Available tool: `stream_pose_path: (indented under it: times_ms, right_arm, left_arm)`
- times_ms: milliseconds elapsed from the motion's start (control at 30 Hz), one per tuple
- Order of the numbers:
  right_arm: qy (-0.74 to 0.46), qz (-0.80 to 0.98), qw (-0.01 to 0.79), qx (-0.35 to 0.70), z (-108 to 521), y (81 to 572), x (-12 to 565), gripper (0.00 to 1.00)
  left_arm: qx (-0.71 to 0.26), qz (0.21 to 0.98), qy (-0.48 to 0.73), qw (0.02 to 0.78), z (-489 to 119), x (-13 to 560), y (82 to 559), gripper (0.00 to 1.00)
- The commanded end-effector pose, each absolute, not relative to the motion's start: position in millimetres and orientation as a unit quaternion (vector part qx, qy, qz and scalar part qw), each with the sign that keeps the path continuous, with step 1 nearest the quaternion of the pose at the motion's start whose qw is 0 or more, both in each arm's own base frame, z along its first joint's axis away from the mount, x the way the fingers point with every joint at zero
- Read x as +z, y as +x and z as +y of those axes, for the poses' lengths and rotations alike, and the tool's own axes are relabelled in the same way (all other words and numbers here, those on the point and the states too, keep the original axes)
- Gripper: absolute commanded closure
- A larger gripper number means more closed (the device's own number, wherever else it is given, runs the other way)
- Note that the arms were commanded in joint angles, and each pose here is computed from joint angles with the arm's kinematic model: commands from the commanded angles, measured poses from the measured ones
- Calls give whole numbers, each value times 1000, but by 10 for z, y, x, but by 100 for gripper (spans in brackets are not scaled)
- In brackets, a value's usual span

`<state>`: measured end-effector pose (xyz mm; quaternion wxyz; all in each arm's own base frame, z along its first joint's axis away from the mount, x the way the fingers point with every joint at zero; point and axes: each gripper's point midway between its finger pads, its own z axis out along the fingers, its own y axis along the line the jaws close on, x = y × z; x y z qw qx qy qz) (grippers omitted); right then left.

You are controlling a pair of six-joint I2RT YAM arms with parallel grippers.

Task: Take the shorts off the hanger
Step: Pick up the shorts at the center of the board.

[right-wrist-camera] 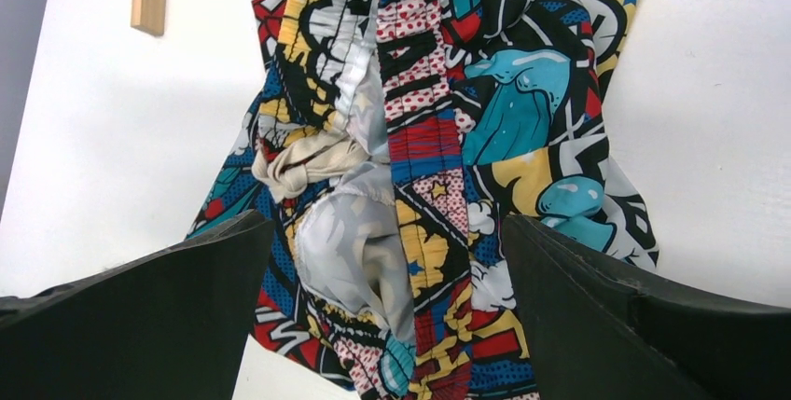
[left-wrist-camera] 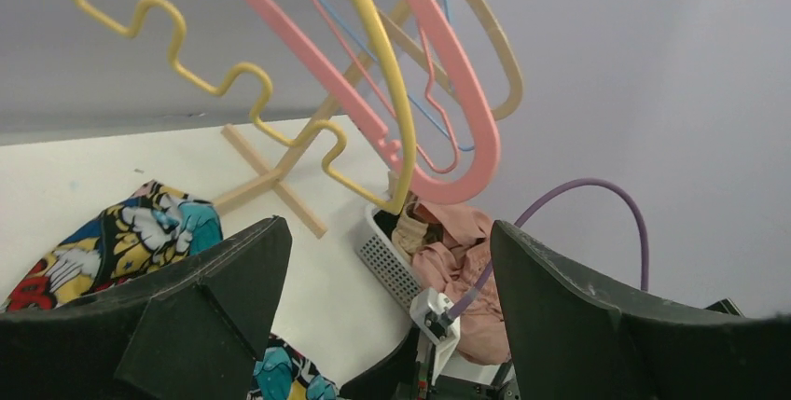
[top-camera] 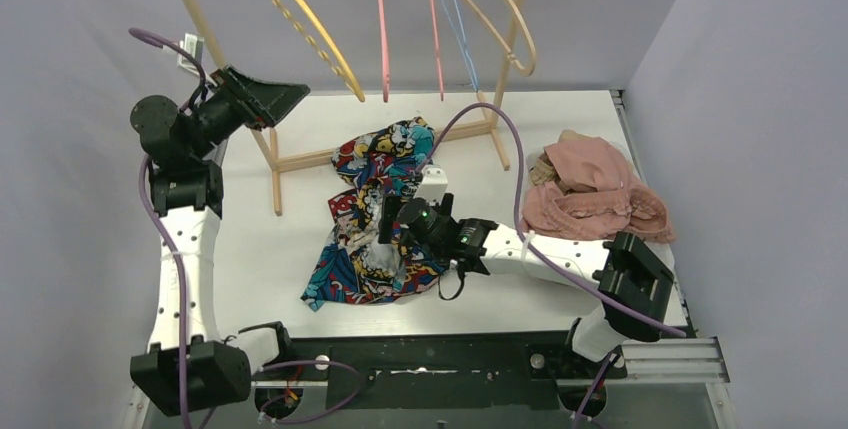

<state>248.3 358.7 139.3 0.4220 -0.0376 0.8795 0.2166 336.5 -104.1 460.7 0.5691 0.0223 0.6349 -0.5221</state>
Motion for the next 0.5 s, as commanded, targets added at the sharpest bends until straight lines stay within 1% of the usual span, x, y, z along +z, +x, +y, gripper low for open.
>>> stream_pose_path:
  times_ms: [0,133,233,367,467]
  right_arm:
    - [11,867,452,210,3707,2700,1551,0]
    - [14,869,454,195,3929,2828,1471,1]
    - [29,879,447,162,4024,2936,1297,2]
    - [42,882,451,127,4133,3103,1023,2]
    - [53,890,440,110,4207,3251,810,2]
  left_arm:
    - [-425,669,10,609,-886,4432,3149,21]
    - [-360,702,-10,615,-792,4165,2949,21]
    - [-322,726,-19,607,-773,3979,2840,21]
    - [-265,747,-70,605,-584,3690,2792,21]
    - [-251,754,-110,597,-489,3490,2789,21]
